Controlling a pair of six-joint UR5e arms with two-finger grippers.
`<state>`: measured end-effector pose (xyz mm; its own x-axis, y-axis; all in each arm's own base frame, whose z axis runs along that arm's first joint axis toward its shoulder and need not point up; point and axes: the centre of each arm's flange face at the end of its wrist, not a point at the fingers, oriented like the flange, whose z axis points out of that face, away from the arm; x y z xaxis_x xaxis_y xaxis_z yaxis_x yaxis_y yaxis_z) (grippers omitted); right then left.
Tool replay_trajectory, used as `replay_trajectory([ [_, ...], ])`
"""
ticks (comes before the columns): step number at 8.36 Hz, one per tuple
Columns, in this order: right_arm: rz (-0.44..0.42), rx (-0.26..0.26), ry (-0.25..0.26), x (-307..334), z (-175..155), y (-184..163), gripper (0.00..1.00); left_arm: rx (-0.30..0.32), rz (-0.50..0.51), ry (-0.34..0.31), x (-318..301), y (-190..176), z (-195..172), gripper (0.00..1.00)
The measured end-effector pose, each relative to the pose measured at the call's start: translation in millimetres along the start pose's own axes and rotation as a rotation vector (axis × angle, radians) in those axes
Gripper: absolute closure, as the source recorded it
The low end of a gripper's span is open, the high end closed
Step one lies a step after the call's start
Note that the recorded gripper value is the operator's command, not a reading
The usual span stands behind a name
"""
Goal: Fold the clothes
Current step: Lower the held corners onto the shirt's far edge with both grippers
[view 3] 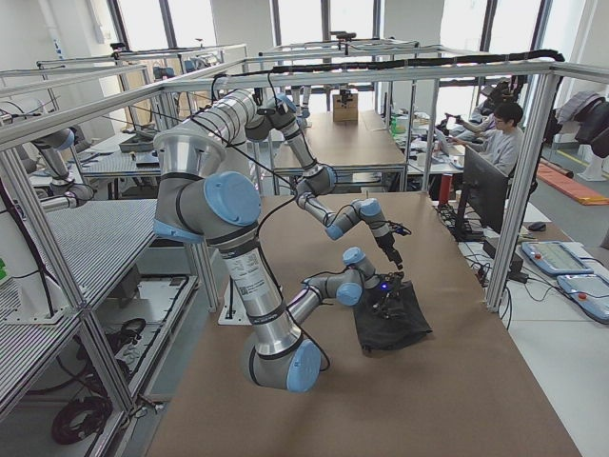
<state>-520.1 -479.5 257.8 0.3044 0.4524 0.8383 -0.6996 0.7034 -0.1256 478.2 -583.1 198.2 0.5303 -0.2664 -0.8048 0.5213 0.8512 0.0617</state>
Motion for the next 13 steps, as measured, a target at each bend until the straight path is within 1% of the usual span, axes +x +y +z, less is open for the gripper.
replay_trajectory([
  [1,0.034,-0.007,-0.008,0.6,-4.2,4.0,0.78,0.000,0.000,-0.002,-1.3,0.1,0.8,0.00],
  [2,0.081,-0.009,-0.020,-2.0,-7.3,5.2,0.70,0.000,0.000,-0.004,-2.6,0.2,1.6,0.00],
  [3,0.116,-0.007,-0.048,-6.6,-10.7,2.5,0.57,0.001,-0.001,-0.006,-3.5,0.1,2.2,0.00],
  [4,0.133,0.013,-0.074,-9.4,-12.4,-3.5,0.40,0.000,-0.001,-0.011,-5.8,0.3,3.8,0.00],
  [5,0.136,0.042,-0.087,-9.3,-12.1,-8.8,0.24,0.000,-0.001,-0.013,-7.4,0.4,4.8,0.00],
  [6,0.128,0.063,-0.091,-7.9,-11.1,-12.2,0.18,0.000,-0.001,-0.015,-8.2,0.4,5.3,0.00],
  [8,0.101,0.080,-0.087,-5.9,-9.3,-14.3,0.18,0.000,-0.002,-0.016,-9.1,0.5,5.9,0.00],
  [9,0.093,0.084,-0.082,-4.7,-7.2,-14.6,0.21,0.000,-0.002,-0.017,-9.4,0.5,6.0,0.00],
  [11,0.082,0.095,-0.054,0.7,8.3,-14.6,0.30,0.000,-0.002,-0.017,-9.4,0.6,6.1,0.00],
  [13,0.080,0.104,-0.049,1.6,14.1,-15.1,0.44,0.000,-0.002,-0.017,-9.7,0.6,6.2,0.00],
])
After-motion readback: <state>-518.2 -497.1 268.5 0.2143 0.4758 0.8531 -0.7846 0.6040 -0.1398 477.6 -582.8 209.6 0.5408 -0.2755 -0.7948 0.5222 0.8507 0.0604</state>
